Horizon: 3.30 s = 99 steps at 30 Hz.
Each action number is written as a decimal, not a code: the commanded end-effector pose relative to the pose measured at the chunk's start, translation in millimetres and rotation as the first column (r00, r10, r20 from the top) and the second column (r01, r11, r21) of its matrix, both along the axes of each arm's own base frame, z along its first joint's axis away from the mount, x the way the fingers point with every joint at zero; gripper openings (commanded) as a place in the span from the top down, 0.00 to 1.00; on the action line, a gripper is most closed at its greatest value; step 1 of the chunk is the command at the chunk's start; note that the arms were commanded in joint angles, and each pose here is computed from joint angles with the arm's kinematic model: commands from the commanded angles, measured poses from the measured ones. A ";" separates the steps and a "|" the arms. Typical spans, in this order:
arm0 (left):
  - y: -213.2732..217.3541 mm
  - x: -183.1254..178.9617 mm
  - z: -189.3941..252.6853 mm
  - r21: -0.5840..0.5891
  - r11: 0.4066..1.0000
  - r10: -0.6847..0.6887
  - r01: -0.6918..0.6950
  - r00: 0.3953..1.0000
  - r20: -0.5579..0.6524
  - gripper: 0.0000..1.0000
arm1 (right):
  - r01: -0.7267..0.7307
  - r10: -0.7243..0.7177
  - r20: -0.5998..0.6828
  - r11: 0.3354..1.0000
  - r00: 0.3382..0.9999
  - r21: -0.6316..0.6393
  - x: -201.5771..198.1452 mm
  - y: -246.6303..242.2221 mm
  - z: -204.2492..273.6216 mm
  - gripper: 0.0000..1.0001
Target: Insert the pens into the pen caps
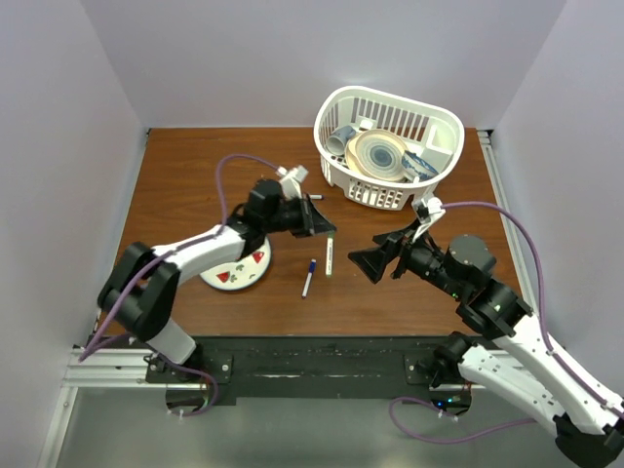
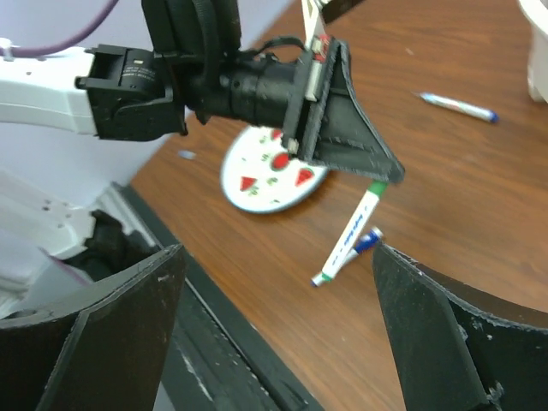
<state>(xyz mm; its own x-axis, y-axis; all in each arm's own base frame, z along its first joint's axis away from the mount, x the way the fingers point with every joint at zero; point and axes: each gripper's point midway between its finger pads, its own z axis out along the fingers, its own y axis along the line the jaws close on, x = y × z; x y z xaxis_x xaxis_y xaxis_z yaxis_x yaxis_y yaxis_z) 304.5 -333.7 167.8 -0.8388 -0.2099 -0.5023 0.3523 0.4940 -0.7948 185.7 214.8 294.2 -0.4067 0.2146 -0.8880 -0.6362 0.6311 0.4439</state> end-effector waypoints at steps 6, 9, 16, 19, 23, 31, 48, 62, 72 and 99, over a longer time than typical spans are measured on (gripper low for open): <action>-35.2 18.5 -55.9 0.123 0.988 0.098 -0.093 0.995 -0.035 1.00 | 0.155 -0.159 -0.033 0.981 0.987 -0.115 16.8 -24.6 -23.0 0.05; -34.9 16.1 -82.0 0.137 0.985 0.114 -0.102 0.990 -0.085 0.95 | 0.161 -0.167 -0.040 0.980 0.985 -0.117 18.4 -24.4 -23.5 0.05; -32.9 7.1 -106.8 0.169 0.979 0.135 -0.110 0.981 -0.143 0.76 | 0.160 -0.167 -0.058 0.981 0.984 -0.113 17.6 -23.5 -24.4 0.05; -28.8 11.6 -102.2 0.189 0.972 0.163 -0.137 0.978 -0.132 0.66 | 0.163 -0.170 -0.062 0.981 0.983 -0.107 17.7 -23.6 -23.6 0.05; -19.8 28.0 -83.5 0.261 0.946 0.222 -0.194 0.971 -0.086 0.54 | 0.157 -0.164 -0.066 0.983 0.984 -0.100 16.0 -22.9 -20.9 0.05; 65.4 90.0 -66.9 0.429 0.727 0.646 -0.535 0.745 -0.167 0.55 | 0.143 -0.151 -0.071 0.985 0.986 -0.099 16.9 -18.8 -19.9 0.05; 122.7 184.8 -64.2 0.477 0.453 0.891 -0.753 0.356 -0.283 0.42 | 0.141 -0.152 -0.090 0.983 0.984 -0.119 25.6 -11.2 -31.0 0.06; 95.8 196.8 -91.4 0.513 0.464 0.868 -0.722 0.255 -0.427 0.46 | 0.162 -0.173 -0.073 0.978 0.982 -0.134 26.4 -17.0 -28.7 0.06; 93.8 197.2 -122.1 0.569 0.446 0.878 -0.691 0.213 -0.430 0.51 | 0.154 -0.165 -0.077 0.980 0.983 -0.126 25.6 -15.3 -28.6 0.06; 113.8 164.4 -159.3 0.746 0.403 0.915 -0.530 0.233 -0.329 0.69 | 0.159 -0.166 -0.085 0.984 0.983 -0.075 12.7 -23.5 -13.1 0.07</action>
<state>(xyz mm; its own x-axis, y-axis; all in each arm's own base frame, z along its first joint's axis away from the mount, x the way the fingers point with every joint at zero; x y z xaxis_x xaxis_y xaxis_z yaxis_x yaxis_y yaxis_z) 488.5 -232.9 24.7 -0.4409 -0.8863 -0.1417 -0.8310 0.4628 -0.3086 200.8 193.6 250.3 -0.4938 0.1658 -0.8536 -0.4700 0.7751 0.4224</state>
